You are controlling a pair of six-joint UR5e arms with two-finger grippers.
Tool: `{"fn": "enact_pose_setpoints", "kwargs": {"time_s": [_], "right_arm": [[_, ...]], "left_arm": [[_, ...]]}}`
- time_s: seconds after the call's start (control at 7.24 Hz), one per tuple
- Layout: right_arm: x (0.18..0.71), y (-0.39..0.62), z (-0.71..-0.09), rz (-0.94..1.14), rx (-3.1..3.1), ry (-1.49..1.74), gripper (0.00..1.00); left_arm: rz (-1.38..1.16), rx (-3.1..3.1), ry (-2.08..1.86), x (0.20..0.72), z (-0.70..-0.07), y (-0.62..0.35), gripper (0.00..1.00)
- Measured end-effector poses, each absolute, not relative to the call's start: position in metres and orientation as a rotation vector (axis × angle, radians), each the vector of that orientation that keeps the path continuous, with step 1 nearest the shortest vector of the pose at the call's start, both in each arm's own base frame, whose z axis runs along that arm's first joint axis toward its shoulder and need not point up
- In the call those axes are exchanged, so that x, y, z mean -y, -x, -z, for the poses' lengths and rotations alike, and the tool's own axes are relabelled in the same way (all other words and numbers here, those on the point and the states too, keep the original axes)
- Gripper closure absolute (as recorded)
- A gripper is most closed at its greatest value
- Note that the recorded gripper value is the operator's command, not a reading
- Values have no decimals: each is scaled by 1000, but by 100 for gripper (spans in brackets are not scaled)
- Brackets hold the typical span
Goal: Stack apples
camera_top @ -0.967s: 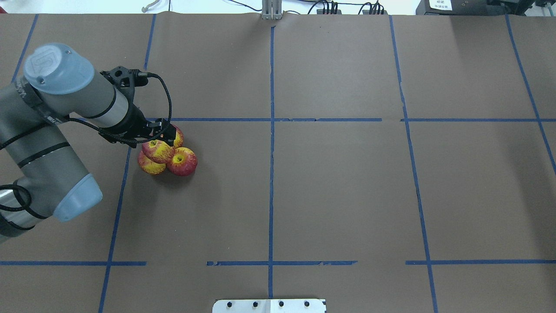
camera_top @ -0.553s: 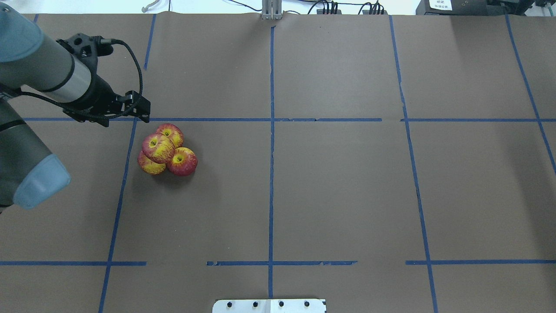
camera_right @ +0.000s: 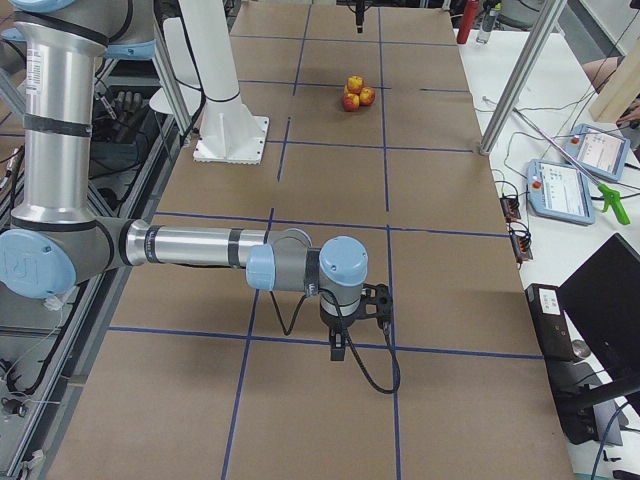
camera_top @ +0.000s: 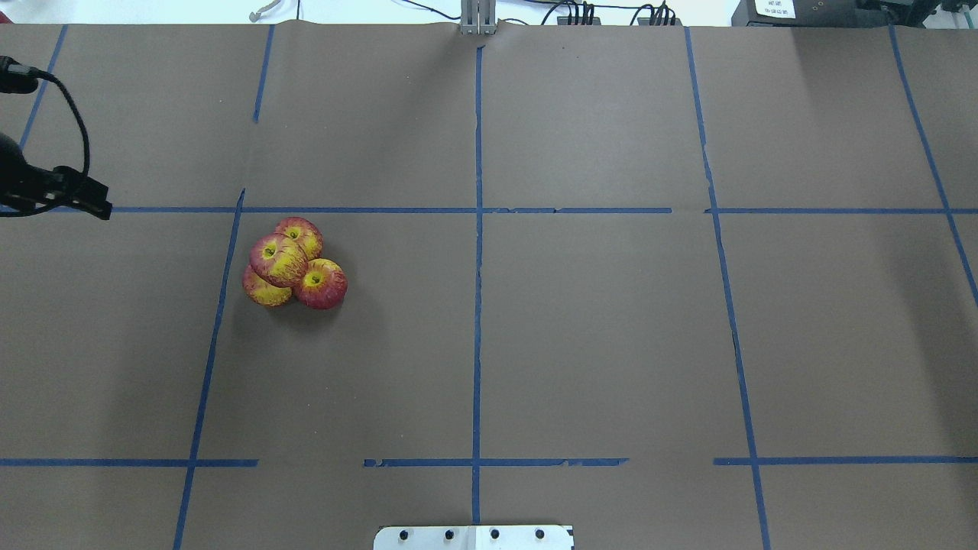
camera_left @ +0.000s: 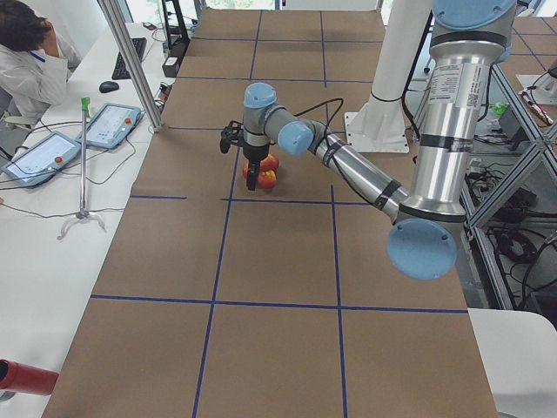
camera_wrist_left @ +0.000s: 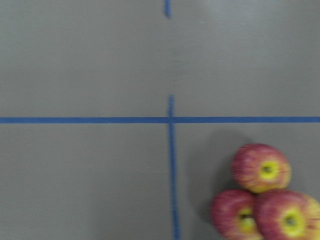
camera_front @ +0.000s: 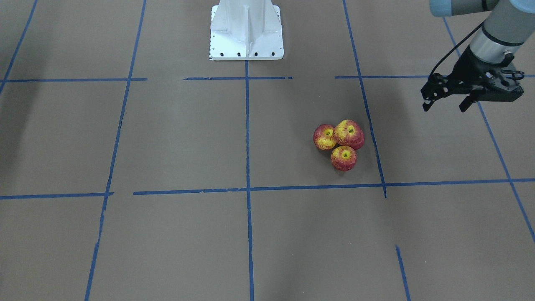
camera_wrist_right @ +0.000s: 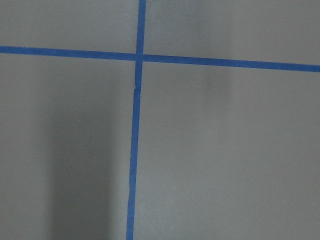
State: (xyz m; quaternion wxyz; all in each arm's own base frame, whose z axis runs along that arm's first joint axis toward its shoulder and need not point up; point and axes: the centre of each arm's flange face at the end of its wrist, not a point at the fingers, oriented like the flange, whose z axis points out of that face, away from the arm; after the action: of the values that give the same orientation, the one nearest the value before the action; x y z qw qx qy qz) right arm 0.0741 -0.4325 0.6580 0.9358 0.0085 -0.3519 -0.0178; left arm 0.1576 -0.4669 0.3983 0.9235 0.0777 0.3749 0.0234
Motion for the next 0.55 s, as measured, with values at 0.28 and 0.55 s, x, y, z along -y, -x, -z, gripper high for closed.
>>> {"fn": "enact_pose_setpoints", "kwargs": {"time_s": [0.28,0.55], "right_arm": [[432,-74,-658,36,719,-17,0],[432,-74,-658,36,719,-18,0]], "left_arm": [[-160,-756,-164,451,-461,-81,0],[-209,-770,-156,432,-535,-4,0]]}}
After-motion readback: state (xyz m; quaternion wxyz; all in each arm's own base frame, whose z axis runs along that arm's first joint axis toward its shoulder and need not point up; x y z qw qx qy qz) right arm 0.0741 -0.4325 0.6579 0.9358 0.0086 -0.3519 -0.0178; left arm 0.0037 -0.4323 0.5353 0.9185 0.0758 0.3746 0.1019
